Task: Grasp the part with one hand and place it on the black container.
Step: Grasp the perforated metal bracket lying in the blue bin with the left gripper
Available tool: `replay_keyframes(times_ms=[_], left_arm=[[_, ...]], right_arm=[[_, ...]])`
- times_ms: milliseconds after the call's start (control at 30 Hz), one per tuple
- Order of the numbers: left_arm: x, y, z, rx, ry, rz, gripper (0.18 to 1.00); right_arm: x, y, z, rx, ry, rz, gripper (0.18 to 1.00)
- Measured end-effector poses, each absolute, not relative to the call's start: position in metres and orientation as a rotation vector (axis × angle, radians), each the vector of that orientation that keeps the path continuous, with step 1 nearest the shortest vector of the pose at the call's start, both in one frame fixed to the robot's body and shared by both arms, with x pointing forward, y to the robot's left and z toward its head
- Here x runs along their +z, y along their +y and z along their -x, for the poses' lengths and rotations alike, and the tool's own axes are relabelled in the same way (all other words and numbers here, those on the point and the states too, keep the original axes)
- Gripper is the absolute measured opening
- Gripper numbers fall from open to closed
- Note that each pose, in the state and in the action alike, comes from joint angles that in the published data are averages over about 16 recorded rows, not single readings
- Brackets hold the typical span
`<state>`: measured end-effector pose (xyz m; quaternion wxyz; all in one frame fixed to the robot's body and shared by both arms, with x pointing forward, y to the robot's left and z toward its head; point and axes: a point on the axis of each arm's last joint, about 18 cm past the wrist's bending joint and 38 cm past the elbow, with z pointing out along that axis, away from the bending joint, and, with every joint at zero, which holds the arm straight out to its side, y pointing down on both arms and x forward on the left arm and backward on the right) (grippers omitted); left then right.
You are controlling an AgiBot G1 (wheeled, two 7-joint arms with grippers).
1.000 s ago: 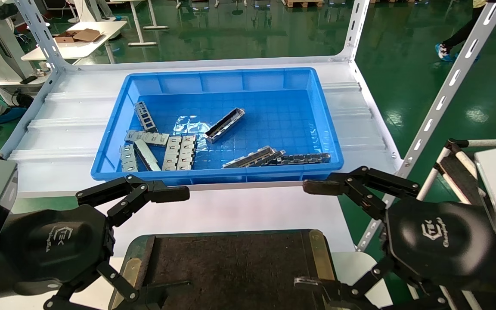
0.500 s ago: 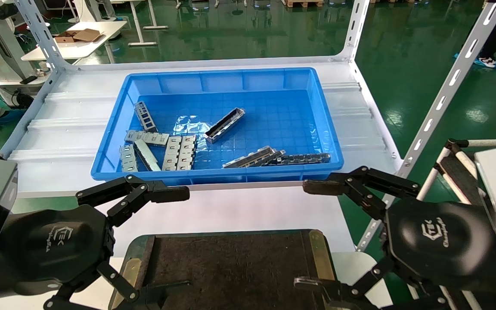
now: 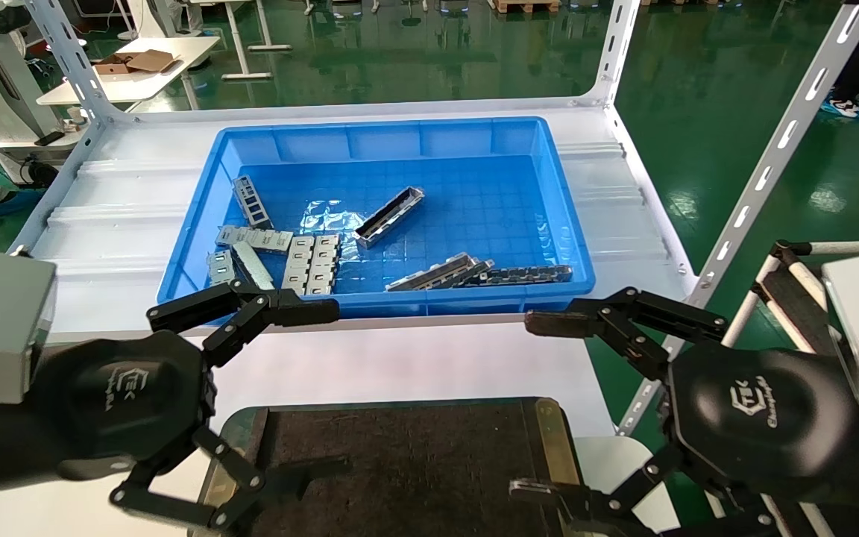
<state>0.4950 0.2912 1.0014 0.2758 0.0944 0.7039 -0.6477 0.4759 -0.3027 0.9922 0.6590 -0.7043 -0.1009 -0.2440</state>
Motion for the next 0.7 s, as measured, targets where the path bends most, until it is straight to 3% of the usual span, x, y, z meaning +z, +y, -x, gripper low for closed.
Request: replay_keyframes(times_ms=[300, 700], left_arm=[[1.008, 0.284, -0.525, -1.69, 1.854, -0.203, 1.001], [1.01, 0.268, -0.594, -1.565, 1.789, -0.082, 1.001]], right_arm=[[0.992, -0.303, -0.476, -0.552, -0.229, 1.594, 1.001], [0.992, -0.303, -0.476, -0.552, -0.229, 1.594, 1.001]])
